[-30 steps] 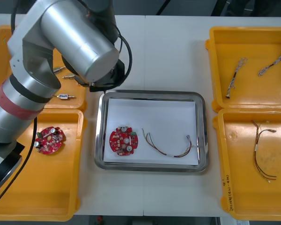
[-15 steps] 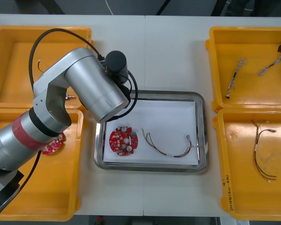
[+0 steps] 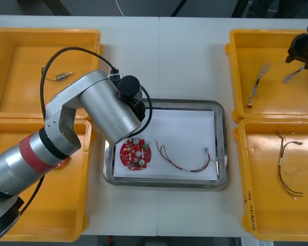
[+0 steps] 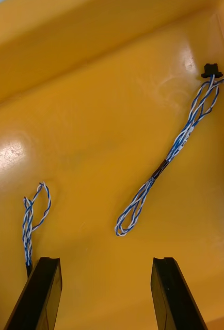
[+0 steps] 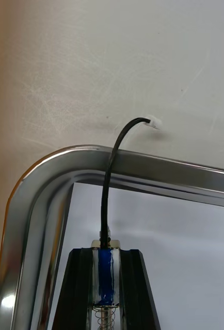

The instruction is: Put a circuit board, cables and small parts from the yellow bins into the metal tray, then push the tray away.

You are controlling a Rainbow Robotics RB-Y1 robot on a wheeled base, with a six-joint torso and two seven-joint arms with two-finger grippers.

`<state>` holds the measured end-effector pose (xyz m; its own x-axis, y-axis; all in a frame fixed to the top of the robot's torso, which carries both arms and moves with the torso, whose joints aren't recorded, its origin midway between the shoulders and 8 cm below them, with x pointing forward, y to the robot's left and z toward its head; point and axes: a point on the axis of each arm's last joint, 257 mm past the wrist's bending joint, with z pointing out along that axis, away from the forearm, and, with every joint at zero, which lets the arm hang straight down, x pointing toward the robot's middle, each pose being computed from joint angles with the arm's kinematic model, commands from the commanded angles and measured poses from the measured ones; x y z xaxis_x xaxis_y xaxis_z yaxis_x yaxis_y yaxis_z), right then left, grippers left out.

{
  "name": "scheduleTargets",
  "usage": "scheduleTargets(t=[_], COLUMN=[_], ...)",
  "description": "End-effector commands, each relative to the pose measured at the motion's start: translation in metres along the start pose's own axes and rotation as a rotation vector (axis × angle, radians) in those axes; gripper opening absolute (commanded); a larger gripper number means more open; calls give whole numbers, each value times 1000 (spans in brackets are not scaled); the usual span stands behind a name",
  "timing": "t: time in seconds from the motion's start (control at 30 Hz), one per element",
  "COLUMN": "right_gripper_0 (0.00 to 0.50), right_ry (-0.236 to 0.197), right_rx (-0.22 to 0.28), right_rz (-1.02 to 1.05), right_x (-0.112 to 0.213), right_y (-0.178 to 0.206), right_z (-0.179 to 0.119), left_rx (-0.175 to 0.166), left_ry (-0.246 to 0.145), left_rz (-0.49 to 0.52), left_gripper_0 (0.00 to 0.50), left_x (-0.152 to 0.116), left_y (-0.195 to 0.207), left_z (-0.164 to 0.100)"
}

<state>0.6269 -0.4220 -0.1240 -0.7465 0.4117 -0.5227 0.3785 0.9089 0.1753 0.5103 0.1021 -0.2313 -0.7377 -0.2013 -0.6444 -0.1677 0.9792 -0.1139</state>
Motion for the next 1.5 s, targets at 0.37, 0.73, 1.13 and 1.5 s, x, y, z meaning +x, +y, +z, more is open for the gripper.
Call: scheduleTargets(t=[0.37, 0.73, 1.13, 1.5], right_gripper_0=[500, 500, 500, 500], right_ry=[-20, -22, -33, -30], right_rx=[19, 19, 12, 17], right_rz=[90, 127, 172, 184], right_x=[2, 11, 19, 29], right_y=[-12, -15, -11, -15], right_z=[20, 42, 60, 73], left_rx=[41, 21, 32, 26], left_ry=[-22, -24, 20, 17], left_rz=[-25, -29, -16, -35], left_gripper_0=[500, 500, 500, 500], left_x=[1, -5, -29, -74], left_y=[-19, -13, 14, 64], left_z=[-7, -39, -85, -114])
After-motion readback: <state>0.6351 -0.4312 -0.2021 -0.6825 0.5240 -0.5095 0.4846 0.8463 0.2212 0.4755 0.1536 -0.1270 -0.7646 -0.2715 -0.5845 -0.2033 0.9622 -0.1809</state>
